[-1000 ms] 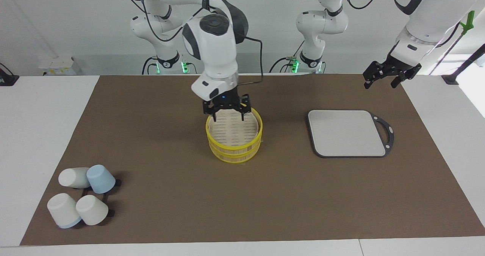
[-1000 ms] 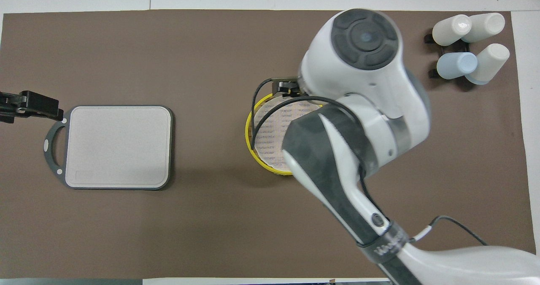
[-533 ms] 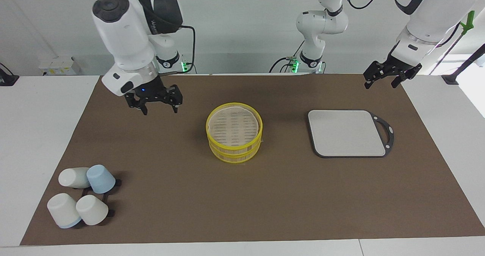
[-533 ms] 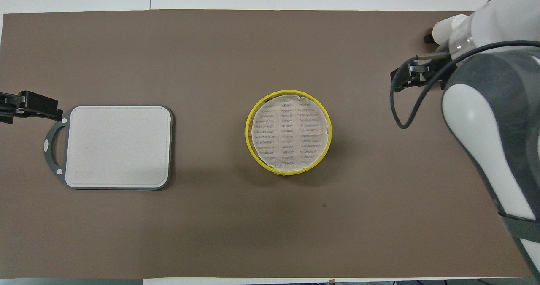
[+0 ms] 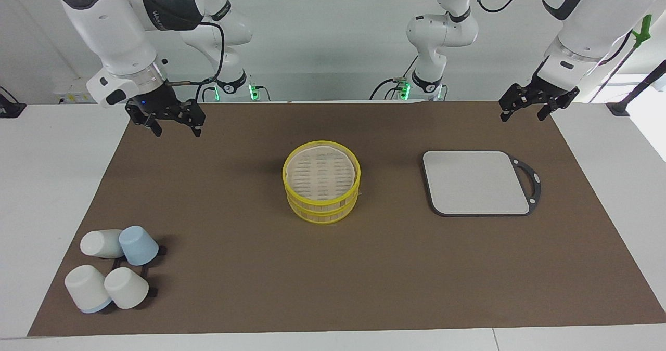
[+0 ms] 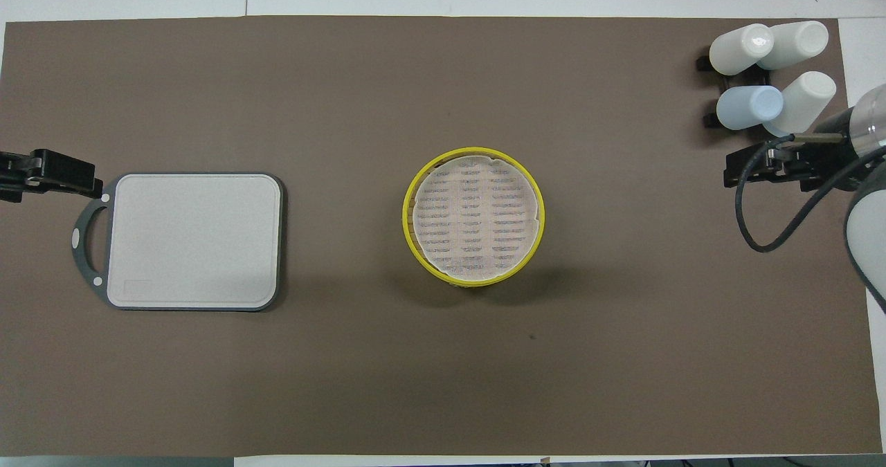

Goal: Place bun in steamer

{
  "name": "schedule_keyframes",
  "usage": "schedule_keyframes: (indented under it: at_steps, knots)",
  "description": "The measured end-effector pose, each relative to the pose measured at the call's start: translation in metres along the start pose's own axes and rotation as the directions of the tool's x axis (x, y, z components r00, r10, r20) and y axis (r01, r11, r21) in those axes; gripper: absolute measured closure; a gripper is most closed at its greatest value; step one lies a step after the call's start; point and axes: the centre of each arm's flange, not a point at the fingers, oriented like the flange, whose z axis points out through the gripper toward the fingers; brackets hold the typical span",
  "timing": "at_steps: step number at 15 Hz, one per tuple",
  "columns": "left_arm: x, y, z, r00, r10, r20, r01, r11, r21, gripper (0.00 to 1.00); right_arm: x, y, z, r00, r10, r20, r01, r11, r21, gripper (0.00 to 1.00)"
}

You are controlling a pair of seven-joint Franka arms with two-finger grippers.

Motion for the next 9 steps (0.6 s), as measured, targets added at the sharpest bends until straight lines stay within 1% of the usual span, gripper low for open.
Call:
schedule_keyframes:
  at_steps: [3, 6, 9]
  knots:
    - [0.000, 0.001, 0.000, 1.000, 0.001, 0.000, -0.001, 1.000, 0.000, 0.00, 0.003, 0.016, -0.004, 1.000, -0.021, -0.022, 0.021, 1.000, 0.002, 0.00]
    - [0.000, 0.001, 0.000, 1.000, 0.002, 0.000, -0.002, 1.000, 0.000, 0.00, 0.003, 0.032, -0.005, 1.000, -0.005, -0.014, 0.005, 1.000, 0.002, 0.00]
    - [0.000, 0.001, 0.000, 1.000, 0.002, 0.000, -0.002, 1.000, 0.000, 0.00, 0.003, 0.036, -0.005, 1.000, 0.002, -0.007, -0.002, 1.000, 0.002, 0.00]
